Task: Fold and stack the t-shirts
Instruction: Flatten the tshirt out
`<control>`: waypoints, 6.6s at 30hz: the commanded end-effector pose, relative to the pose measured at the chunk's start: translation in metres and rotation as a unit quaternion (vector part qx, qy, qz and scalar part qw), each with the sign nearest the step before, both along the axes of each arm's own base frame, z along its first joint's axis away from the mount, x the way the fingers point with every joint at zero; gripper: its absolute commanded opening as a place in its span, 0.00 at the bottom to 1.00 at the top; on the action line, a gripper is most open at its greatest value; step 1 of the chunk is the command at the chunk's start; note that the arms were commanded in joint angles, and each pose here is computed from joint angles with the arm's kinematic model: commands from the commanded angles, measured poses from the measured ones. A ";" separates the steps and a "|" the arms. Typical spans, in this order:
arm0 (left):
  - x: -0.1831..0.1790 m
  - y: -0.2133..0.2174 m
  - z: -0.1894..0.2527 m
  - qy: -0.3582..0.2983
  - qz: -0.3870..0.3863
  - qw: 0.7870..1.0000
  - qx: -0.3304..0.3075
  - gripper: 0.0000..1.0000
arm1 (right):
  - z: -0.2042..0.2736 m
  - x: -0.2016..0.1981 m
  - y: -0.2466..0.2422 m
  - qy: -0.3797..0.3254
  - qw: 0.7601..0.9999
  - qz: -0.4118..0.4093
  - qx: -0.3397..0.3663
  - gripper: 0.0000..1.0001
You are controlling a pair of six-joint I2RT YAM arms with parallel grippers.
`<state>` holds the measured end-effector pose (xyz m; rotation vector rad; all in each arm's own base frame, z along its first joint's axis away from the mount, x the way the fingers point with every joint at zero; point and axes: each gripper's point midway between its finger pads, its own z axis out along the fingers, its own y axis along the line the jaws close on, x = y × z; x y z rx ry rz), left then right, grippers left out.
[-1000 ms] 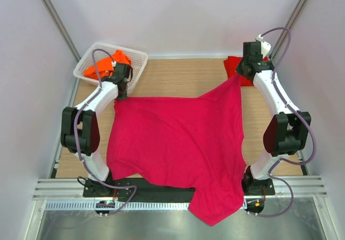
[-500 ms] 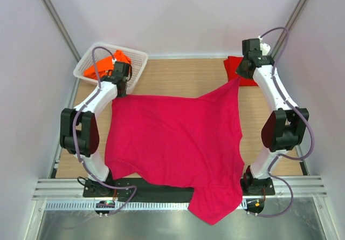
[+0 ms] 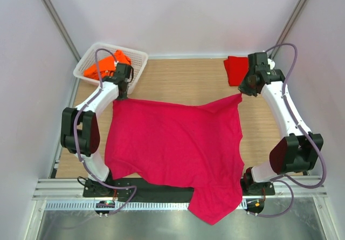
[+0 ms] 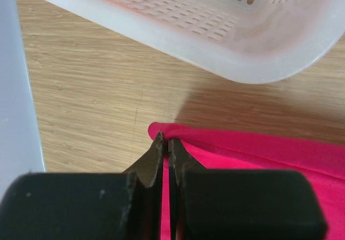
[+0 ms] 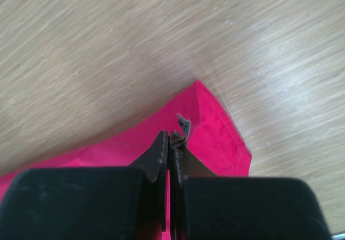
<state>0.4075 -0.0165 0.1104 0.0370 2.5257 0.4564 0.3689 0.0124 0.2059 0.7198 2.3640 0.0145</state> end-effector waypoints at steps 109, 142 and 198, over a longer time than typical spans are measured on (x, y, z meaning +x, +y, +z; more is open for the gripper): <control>-0.082 0.012 -0.067 -0.017 0.513 0.667 -0.540 0.44 | -0.020 -0.038 0.016 0.028 0.998 0.040 0.047 0.01; -0.035 0.039 0.040 -0.099 0.382 0.768 -0.504 0.00 | 0.058 0.025 0.000 -0.087 0.994 -0.031 0.059 0.01; -0.234 0.018 0.529 -0.622 0.054 0.677 -0.389 0.00 | 0.508 -0.210 -0.015 -0.703 0.705 -0.013 0.097 0.01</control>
